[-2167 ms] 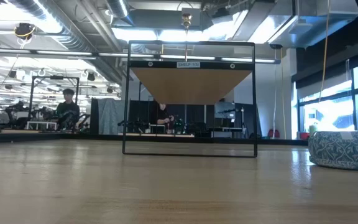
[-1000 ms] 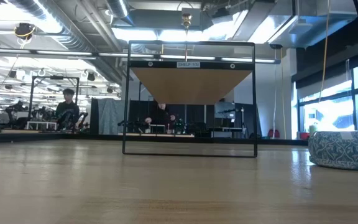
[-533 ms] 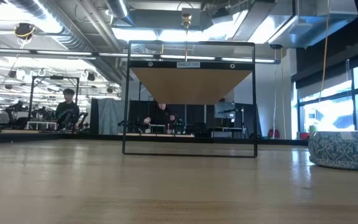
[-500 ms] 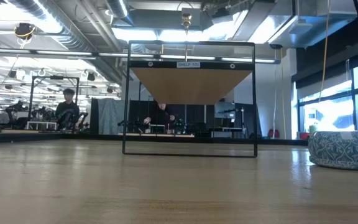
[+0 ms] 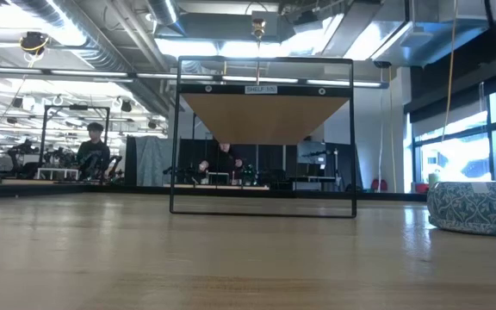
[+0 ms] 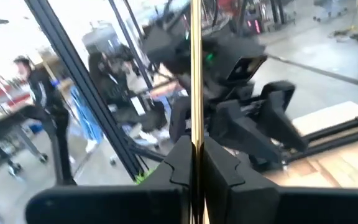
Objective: Pick & Place candle stick holders
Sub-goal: Put the gold candle holder on the shelf
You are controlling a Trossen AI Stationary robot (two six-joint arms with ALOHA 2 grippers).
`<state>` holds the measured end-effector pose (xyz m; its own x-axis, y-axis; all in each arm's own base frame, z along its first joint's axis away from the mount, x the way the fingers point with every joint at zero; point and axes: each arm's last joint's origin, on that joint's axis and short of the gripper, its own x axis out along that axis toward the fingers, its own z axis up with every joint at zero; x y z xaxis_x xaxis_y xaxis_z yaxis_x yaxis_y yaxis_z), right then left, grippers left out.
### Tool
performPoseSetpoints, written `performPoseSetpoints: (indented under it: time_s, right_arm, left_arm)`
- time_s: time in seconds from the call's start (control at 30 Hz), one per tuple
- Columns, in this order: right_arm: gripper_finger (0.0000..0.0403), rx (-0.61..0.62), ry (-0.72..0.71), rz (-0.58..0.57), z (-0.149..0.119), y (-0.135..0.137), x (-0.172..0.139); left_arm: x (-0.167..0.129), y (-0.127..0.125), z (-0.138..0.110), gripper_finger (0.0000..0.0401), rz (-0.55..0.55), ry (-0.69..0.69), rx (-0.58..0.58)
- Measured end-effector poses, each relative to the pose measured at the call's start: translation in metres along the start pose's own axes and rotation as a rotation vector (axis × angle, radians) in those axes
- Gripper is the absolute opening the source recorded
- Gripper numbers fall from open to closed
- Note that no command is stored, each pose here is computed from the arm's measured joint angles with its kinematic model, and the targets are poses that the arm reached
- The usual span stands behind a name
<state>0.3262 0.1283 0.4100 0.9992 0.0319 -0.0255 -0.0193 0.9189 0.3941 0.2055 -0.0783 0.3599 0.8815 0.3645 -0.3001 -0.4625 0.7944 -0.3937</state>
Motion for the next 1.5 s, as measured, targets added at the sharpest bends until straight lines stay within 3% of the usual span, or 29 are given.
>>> performPoseSetpoints:
  time_s: [0.3, 0.37, 0.53, 0.63, 0.77, 1.0, 1.2, 1.5]
  right_arm:
    - [0.0015, 0.092, -0.156, 0.074, -0.017, -0.031, -0.054]
    - [0.0015, 0.102, -0.132, 0.067, -0.025, -0.035, -0.057]
    - [0.0015, 0.117, -0.123, 0.077, -0.026, -0.041, -0.055]
    - [0.0015, 0.156, -0.170, 0.098, -0.016, -0.046, -0.056]
    - [0.0015, 0.170, -0.246, 0.185, 0.008, -0.054, -0.070]
    - [0.0015, 0.132, -0.100, 0.267, 0.024, -0.082, -0.086]
    - [0.0015, 0.109, -0.106, 0.265, 0.036, -0.091, -0.101]
    - [0.0015, 0.116, -0.087, 0.249, 0.035, -0.115, -0.100]
  left_arm:
    - [0.002, -0.004, 0.010, 0.0193, -0.022, -0.077, -0.060]
    - [0.004, -0.009, 0.020, 0.0193, -0.089, -0.136, -0.077]
    - [0.023, -0.024, 0.049, 0.0193, -0.419, -0.286, -0.086]
    - [0.037, -0.023, 0.058, 0.0193, -0.490, -0.350, -0.103]
    - [0.062, -0.018, 0.062, 0.0193, -0.502, -0.388, -0.152]
    - [0.109, -0.012, 0.064, 0.0193, -0.548, -0.570, -0.290]
    - [0.137, -0.012, 0.050, 0.0193, -0.540, -0.642, -0.239]
    - [0.144, -0.033, 0.062, 0.0193, -0.462, -0.722, 0.025]
